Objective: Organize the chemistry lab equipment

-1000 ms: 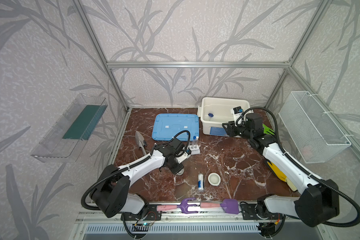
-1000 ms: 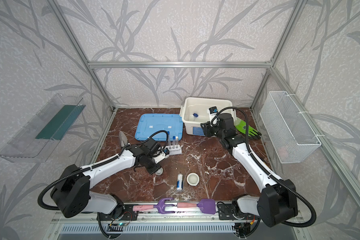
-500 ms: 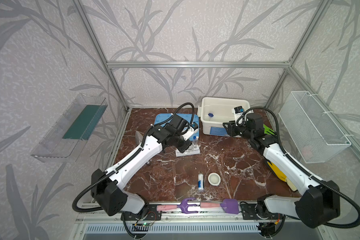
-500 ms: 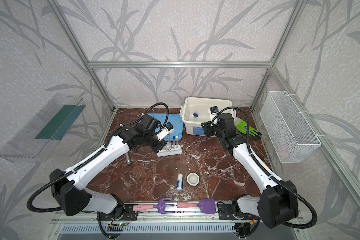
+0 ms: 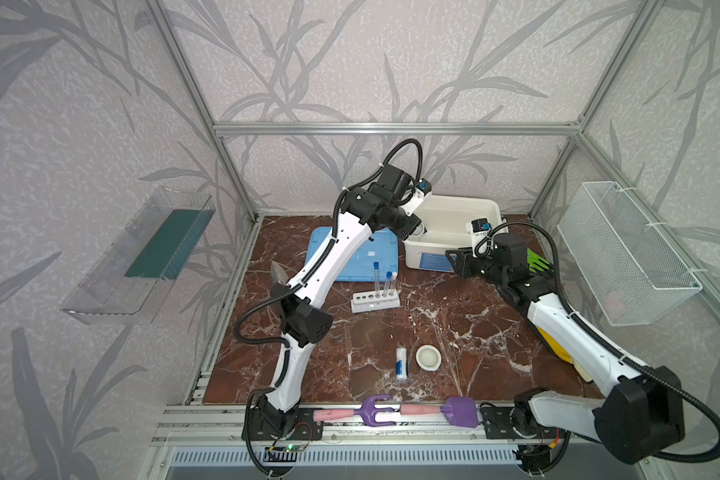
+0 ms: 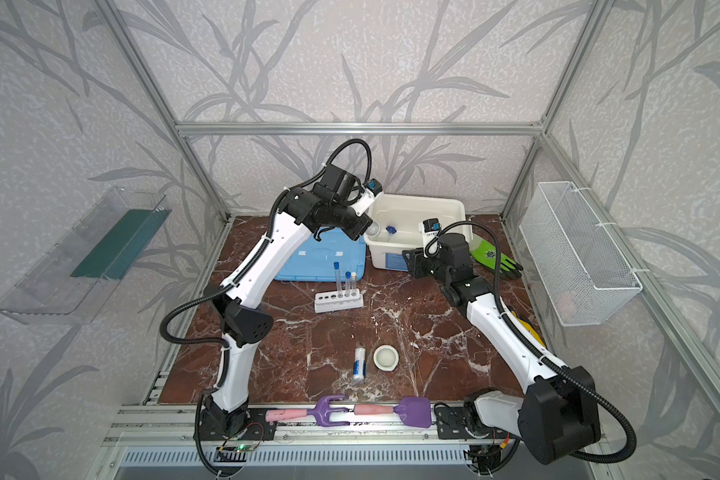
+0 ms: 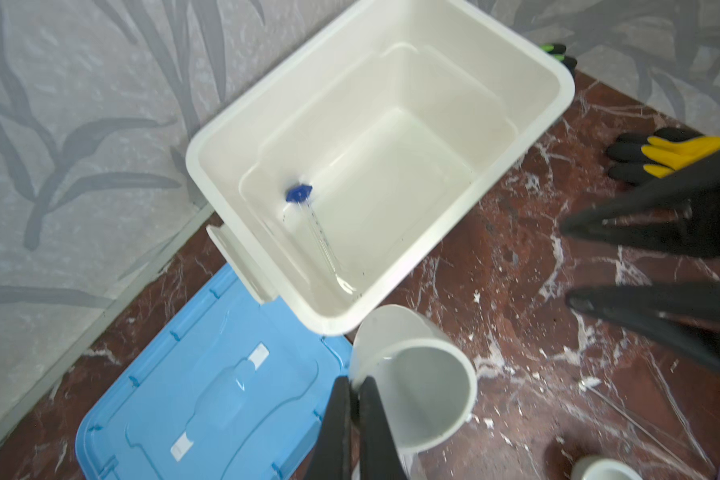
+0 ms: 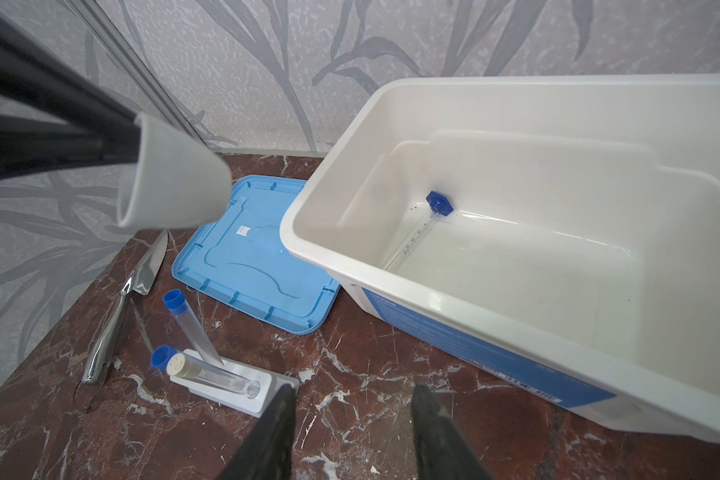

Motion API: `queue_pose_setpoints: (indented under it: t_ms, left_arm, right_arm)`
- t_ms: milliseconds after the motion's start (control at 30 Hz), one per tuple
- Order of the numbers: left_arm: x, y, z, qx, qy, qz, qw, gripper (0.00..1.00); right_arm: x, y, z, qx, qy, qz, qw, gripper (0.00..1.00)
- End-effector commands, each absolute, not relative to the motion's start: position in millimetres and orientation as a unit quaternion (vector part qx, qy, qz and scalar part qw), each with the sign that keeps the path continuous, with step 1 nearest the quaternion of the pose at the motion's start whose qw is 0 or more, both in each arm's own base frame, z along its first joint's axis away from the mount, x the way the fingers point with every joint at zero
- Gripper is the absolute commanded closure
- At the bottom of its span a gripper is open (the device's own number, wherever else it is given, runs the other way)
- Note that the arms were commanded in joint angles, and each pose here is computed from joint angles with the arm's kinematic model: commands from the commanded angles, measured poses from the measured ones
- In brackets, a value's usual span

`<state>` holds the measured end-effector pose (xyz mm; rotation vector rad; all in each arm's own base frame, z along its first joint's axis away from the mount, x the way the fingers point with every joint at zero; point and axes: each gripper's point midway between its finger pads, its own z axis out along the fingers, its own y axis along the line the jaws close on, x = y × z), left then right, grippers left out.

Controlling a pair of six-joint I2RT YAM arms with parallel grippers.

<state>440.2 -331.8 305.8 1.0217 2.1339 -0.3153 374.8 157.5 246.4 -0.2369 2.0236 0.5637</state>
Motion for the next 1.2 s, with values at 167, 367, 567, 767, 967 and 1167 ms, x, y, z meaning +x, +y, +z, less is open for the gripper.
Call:
queue_pose_setpoints:
  t_ms: [167,367,567,767,967,1167]
  left_arm:
    - [469.1,-344.6,287.0,0.369,0.840,-0.137,0.374,1.00]
    - [480.8,-353.8,274.8,0.358,0.842,-0.146,0.377,1.00]
    - [481.1,-352.9,277.5,0.355,0.841,-0.143,0.382,1.00]
    - [481.9,-352.5,273.1,0.352,0.844,-0.142,0.380,1.00]
    - [480.7,-354.7,266.9,0.356,0.844,-0.149,0.372,1.00]
    - [479.2,-346.9,268.6,0.354,0.845,-0.151,0.372,1.00]
  right_arm:
    - [364.0,154.2,264.0,-0.081,0.816,0.253,0.513,0.54]
    - [366.7,135.8,256.8,-0.040,0.828,0.216,0.515,0.52]
    - [372.4,85.4,262.3,0.102,0.839,0.148,0.514,0.44]
    - [372.1,38.4,255.7,0.243,0.839,0.107,0.474,0.38]
    - [393.4,11.3,233.3,0.326,0.837,0.095,0.429,0.32]
    - [417.0,-0.1,233.3,0.341,0.829,0.089,0.433,0.28]
